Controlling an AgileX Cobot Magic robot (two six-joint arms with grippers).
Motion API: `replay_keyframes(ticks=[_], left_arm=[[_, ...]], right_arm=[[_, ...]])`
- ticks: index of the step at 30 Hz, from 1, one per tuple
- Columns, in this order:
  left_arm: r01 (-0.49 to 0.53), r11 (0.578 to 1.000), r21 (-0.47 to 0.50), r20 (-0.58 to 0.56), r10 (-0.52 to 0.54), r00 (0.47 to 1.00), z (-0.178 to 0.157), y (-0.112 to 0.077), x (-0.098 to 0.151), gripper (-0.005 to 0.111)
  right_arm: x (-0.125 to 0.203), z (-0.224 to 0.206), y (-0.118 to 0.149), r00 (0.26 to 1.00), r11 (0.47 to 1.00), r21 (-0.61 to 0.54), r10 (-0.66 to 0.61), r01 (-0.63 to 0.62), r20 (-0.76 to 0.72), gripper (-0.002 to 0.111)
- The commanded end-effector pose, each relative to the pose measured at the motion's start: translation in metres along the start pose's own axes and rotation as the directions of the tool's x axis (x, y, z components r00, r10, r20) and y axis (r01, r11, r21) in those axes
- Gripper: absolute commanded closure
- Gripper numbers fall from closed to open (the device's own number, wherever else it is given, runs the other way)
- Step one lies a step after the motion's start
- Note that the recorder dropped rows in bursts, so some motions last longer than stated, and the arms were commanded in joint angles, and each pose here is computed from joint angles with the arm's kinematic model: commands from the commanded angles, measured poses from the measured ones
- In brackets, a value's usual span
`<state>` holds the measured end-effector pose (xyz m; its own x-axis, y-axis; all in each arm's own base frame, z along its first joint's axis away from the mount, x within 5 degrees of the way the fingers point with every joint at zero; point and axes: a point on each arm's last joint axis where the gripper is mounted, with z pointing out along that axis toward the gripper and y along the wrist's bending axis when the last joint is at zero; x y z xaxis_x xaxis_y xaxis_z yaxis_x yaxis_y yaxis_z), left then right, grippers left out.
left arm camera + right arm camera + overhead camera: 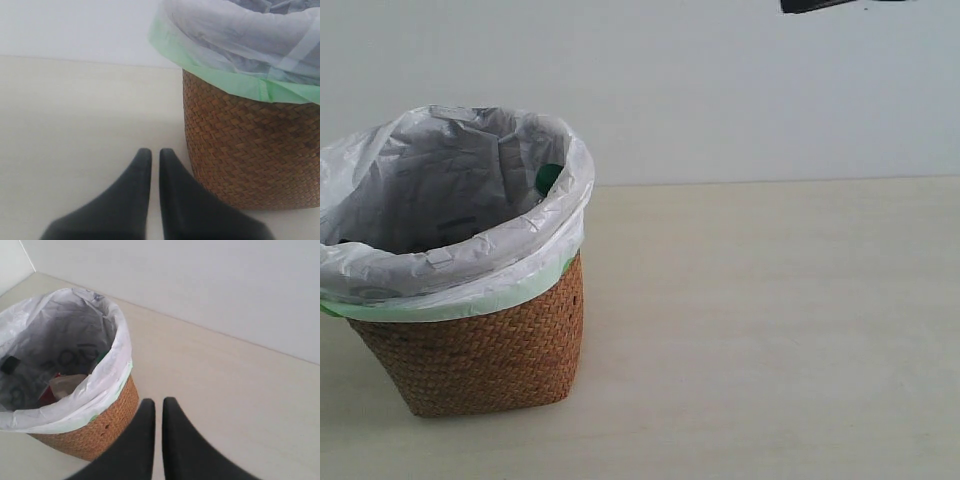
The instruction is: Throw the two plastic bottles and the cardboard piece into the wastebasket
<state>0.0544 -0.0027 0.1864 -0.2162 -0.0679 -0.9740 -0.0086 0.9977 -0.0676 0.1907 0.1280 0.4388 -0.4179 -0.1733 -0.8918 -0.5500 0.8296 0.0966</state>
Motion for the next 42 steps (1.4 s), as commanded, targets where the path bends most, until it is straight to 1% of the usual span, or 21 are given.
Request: replay_keyframes(ticks=[1, 8, 16, 24, 30, 33, 36, 39, 42], left_arm=[[0.008, 1.0, -0.004, 0.002, -0.008, 1.0, 0.0, 0.0, 0.001, 0.101], [0.008, 1.0, -0.004, 0.002, -0.008, 1.0, 0.0, 0.0, 0.001, 0.101], [0.008, 1.0, -0.004, 0.002, -0.008, 1.0, 0.0, 0.0, 0.001, 0.101], [0.008, 1.0, -0.004, 0.002, -0.008, 1.0, 0.0, 0.0, 0.001, 0.101], [0.008, 1.0, -0.004, 0.002, -0.008, 1.0, 0.0, 0.0, 0.001, 0.101], [0.008, 1.0, -0.004, 0.002, -0.008, 1.0, 0.0, 0.0, 0.001, 0.101], [0.008, 1.0, -0.004, 0.002, -0.008, 1.0, 0.0, 0.0, 0.001, 0.101], [0.008, 1.0, -0.004, 0.002, -0.008, 1.0, 0.0, 0.0, 0.001, 0.101], [0.008, 1.0, -0.004, 0.002, -0.008, 1.0, 0.0, 0.0, 0.001, 0.101]], right_arm=[[0.016, -0.03, -0.001, 0.994, 1.0, 0.012, -0.014, 0.013, 0.11, 0.107], [0.045, -0.065, -0.003, 0.982, 0.999, 0.033, -0.045, 0.04, 0.182, 0.107], [0.069, -0.108, -0.006, 0.954, 0.995, 0.069, -0.087, 0.07, 0.286, 0.107], [0.088, -0.135, -0.009, 0.93, 0.992, 0.111, -0.102, 0.067, 0.352, 0.107], [0.112, -0.137, -0.015, 0.927, 0.985, 0.158, -0.126, 0.074, 0.353, 0.107], [0.125, -0.134, -0.017, 0.917, 0.983, 0.169, -0.127, 0.066, 0.378, 0.107], [0.135, -0.128, -0.018, 0.905, 0.985, 0.164, -0.12, 0.056, 0.409, 0.107], [0.144, -0.117, -0.019, 0.905, 0.985, 0.157, -0.125, 0.065, 0.407, 0.107], [0.152, -0.107, -0.019, 0.905, 0.99, 0.135, -0.098, 0.046, 0.413, 0.107]])
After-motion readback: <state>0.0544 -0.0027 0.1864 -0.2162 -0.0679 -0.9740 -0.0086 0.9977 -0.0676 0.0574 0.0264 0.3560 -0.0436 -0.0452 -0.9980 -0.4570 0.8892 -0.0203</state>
